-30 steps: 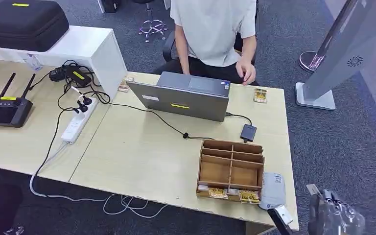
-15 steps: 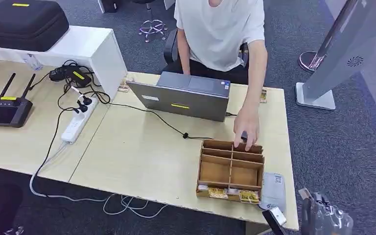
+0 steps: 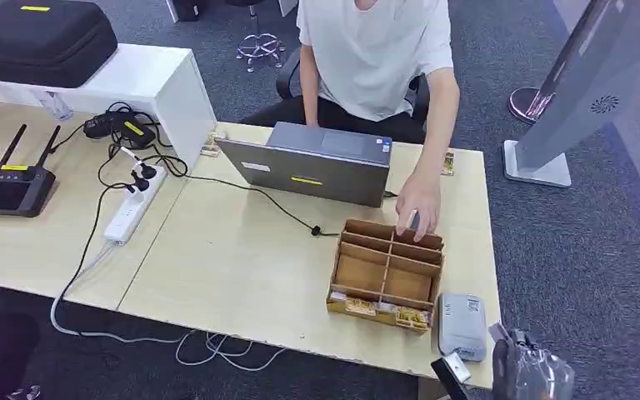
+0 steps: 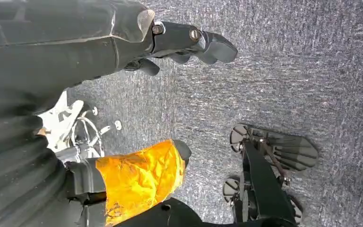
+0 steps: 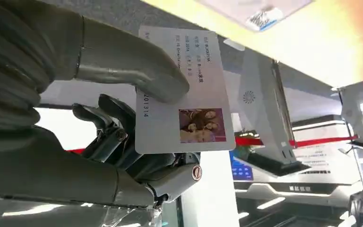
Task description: Pass the card to the sensor for recognition and then transmit it.
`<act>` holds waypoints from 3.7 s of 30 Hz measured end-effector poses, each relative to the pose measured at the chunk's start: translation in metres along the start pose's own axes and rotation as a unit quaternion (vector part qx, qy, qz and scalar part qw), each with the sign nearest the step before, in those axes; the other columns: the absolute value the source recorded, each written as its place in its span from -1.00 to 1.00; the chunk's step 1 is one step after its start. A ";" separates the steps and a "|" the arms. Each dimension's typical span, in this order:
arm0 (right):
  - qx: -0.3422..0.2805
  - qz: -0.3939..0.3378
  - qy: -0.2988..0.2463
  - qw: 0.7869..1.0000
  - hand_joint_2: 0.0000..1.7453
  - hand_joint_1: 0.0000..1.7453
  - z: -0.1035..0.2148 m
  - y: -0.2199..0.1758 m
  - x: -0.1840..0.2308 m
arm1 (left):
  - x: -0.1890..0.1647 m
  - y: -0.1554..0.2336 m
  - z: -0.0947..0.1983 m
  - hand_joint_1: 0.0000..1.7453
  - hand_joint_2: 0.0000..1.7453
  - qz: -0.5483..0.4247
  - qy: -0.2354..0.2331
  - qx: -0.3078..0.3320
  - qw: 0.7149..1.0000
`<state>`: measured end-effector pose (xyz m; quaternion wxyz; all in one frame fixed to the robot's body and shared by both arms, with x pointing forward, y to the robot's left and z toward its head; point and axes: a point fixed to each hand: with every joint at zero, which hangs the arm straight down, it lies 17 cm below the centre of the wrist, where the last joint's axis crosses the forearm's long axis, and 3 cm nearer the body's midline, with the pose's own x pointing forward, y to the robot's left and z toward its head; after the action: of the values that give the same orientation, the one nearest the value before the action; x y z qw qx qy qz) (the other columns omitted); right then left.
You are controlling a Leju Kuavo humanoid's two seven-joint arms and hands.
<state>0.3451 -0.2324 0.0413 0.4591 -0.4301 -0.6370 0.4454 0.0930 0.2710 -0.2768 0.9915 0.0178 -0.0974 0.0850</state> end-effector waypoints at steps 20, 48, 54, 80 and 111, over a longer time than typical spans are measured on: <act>0.025 -0.087 -0.062 0.994 1.00 1.00 0.004 0.021 0.084 | 0.000 -0.002 0.000 -1.00 1.00 0.000 0.000 -0.001 1.000; 0.022 -0.079 -0.060 0.995 1.00 1.00 -0.009 0.030 0.082 | 0.000 -0.002 0.000 -1.00 1.00 0.000 0.000 -0.002 1.000; 0.010 -0.069 -0.053 0.996 1.00 1.00 -0.018 0.025 0.071 | 0.000 -0.002 0.000 -1.00 1.00 -0.001 0.000 -0.002 1.000; 0.025 -0.010 -0.001 1.000 1.00 1.00 -0.026 0.049 0.007 | 0.000 -0.002 0.000 -1.00 1.00 -0.002 0.000 -0.003 1.000; -0.203 -0.001 -0.080 0.976 1.00 1.00 -0.212 -0.192 0.083 | 0.001 -0.005 0.001 -1.00 1.00 -0.063 -0.002 -0.013 0.998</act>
<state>0.5061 -0.1609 0.2813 0.3102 -0.4769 -0.7493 0.3390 0.0948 0.2664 -0.2761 0.9948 0.0112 -0.0988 0.0210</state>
